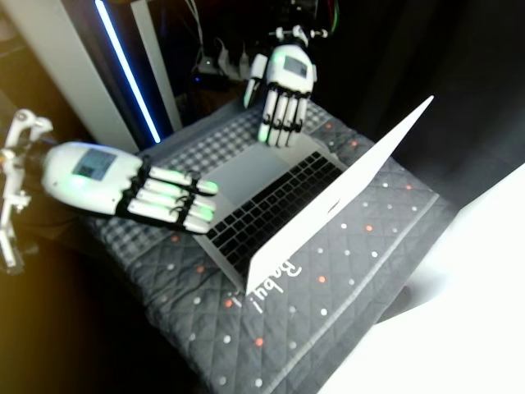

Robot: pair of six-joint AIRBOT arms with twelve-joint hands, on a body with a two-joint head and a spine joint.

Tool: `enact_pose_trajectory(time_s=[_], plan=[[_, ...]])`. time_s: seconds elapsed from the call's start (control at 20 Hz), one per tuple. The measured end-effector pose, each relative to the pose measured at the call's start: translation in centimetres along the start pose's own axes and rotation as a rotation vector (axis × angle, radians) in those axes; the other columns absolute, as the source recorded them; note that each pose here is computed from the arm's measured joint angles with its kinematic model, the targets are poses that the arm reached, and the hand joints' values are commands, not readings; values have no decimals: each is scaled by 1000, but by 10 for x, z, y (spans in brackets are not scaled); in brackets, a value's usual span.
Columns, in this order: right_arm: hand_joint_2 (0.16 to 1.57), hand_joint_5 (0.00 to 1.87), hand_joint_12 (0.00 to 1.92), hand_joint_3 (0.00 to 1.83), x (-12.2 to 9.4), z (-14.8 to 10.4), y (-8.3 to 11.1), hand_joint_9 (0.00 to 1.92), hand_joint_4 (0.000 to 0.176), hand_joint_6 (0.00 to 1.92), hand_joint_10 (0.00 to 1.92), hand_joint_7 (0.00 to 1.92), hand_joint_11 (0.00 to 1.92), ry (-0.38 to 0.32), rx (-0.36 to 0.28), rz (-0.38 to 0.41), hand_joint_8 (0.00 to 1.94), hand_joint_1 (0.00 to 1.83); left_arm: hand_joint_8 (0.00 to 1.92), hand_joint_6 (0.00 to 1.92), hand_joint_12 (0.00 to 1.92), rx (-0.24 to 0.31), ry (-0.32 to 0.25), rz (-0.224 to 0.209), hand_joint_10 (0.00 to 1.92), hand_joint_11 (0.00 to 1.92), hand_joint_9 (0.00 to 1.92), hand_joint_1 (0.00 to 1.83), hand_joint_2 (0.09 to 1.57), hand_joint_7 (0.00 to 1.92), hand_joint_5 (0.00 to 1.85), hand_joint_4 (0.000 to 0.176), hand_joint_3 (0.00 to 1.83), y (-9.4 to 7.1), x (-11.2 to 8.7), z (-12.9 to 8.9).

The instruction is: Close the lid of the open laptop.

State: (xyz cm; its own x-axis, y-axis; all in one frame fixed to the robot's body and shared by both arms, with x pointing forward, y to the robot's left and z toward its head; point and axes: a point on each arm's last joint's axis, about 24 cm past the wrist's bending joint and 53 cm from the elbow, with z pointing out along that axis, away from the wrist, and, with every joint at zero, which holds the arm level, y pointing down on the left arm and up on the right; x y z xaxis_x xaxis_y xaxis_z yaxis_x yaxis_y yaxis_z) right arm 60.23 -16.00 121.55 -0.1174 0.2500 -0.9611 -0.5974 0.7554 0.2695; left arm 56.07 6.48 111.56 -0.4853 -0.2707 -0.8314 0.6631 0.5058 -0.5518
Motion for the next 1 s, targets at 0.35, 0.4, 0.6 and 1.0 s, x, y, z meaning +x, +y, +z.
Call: enact_pose_trajectory(time_s=[0.35,0.4,0.6,1.0], plan=[[1357,0,5,0,-60,7,16,0,127,0,0,0,11,-193,-66,7,0,324,4,1,605,-2,-1,-2,18,0,238,357,1437,256,222,3,0,1,0,-1],[1358,0,991,7,-78,10,22,0,162,0,0,0,1,-252,-90,2,0,392,2,1,613,-2,-2,-2,16,0,237,347,1448,253,213,0,3,1,0,-1],[1359,0,1222,2,-97,37,37,0,56,0,0,0,0,-303,-142,6,0,192,2,8,595,-6,-5,-4,10,0,225,383,1437,256,234,0,0,3,-2,-1],[1275,17,1285,0,-150,84,45,221,26,13,270,230,0,-361,-147,-26,11,601,0,0,449,1,-9,-4,0,0,198,259,1463,217,178,22,7,4,0,3]])
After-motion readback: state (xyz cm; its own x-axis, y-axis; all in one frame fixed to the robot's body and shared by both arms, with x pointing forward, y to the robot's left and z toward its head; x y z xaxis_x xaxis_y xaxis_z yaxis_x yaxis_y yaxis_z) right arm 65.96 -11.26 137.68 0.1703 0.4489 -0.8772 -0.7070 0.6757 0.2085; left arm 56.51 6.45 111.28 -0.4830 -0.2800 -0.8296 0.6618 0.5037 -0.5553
